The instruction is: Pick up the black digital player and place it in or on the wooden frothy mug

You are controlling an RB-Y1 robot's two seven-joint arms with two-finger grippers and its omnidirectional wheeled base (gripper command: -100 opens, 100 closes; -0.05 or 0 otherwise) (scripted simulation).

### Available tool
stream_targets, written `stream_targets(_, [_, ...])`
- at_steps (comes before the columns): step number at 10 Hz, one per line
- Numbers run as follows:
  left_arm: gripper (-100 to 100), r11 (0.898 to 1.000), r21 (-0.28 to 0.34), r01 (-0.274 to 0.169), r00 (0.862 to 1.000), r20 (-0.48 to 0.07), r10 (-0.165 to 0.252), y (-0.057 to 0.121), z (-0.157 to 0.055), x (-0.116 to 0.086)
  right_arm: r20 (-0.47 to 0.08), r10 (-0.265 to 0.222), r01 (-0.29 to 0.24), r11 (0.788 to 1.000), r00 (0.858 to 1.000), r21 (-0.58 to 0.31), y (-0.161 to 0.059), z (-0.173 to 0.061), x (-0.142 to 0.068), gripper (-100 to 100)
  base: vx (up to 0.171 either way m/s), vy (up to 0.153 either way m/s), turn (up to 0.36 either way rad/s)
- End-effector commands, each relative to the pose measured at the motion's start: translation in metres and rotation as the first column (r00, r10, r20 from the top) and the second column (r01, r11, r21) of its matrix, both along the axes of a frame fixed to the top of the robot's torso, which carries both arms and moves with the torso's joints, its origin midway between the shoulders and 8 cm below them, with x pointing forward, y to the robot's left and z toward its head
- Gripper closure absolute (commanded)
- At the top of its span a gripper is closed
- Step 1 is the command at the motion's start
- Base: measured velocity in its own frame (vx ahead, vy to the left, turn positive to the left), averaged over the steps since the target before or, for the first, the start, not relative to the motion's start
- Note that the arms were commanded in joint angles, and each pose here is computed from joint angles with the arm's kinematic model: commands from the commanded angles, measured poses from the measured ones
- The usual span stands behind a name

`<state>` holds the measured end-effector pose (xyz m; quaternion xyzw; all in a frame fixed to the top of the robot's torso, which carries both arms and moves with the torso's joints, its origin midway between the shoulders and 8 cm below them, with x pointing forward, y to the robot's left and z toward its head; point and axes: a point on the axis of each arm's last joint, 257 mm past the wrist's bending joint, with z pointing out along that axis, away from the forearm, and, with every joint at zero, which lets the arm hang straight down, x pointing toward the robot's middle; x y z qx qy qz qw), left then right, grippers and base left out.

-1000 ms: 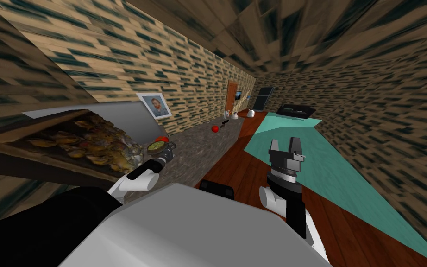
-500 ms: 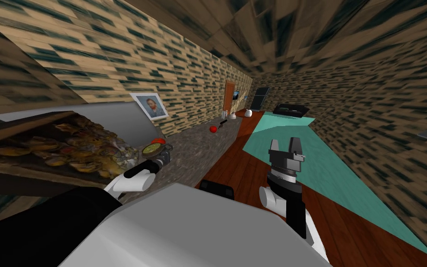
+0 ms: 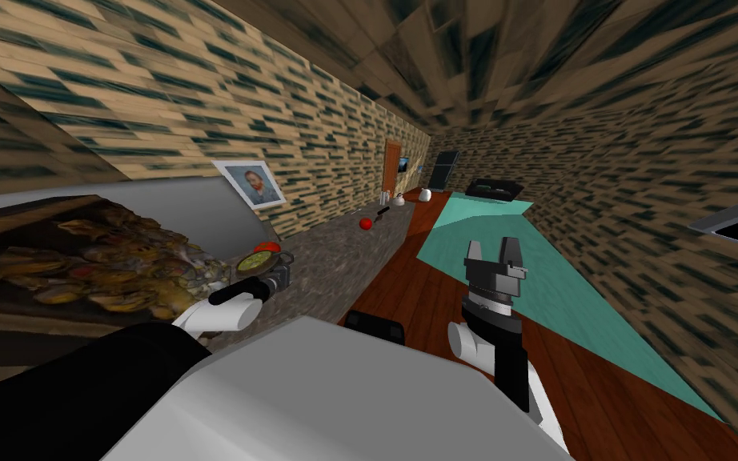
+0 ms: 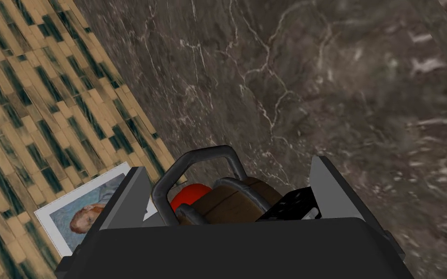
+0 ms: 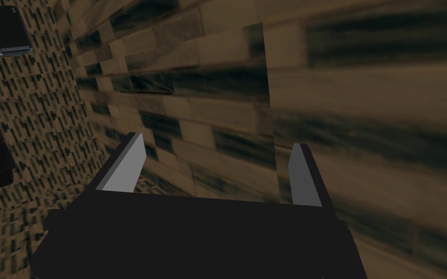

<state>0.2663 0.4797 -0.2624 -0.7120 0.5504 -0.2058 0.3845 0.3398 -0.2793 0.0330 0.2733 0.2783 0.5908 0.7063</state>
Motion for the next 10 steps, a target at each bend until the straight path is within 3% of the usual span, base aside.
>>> stream_targets(1, [-100, 1.000, -0.011, -0.009, 0.999, -0.050, 0.008, 0.003, -0.007, -0.011, 0.000, 0.000, 0.000, 1.000, 1.000, 0.000, 0.000, 0.000, 0.000, 0, 0.023, 0.016, -0.054])
stream_targets(4, [-100, 0.999, -0.029, -0.021, 0.991, -0.129, 0.017, 0.008, -0.018, -0.027, 0.000, 0.000, 0.000, 1.000, 1.000, 0.000, 0.000, 0.000, 0.000, 0, 0.010, 0.013, -0.049])
stream_targets(10, [-100, 0.997, -0.065, -0.029, 0.958, -0.288, 0.009, 0.018, -0.032, -0.061, 0.000, 0.000, 0.000, 1.000, 1.000, 0.000, 0.000, 0.000, 0.000, 0, 0.013, 0.023, -0.078])
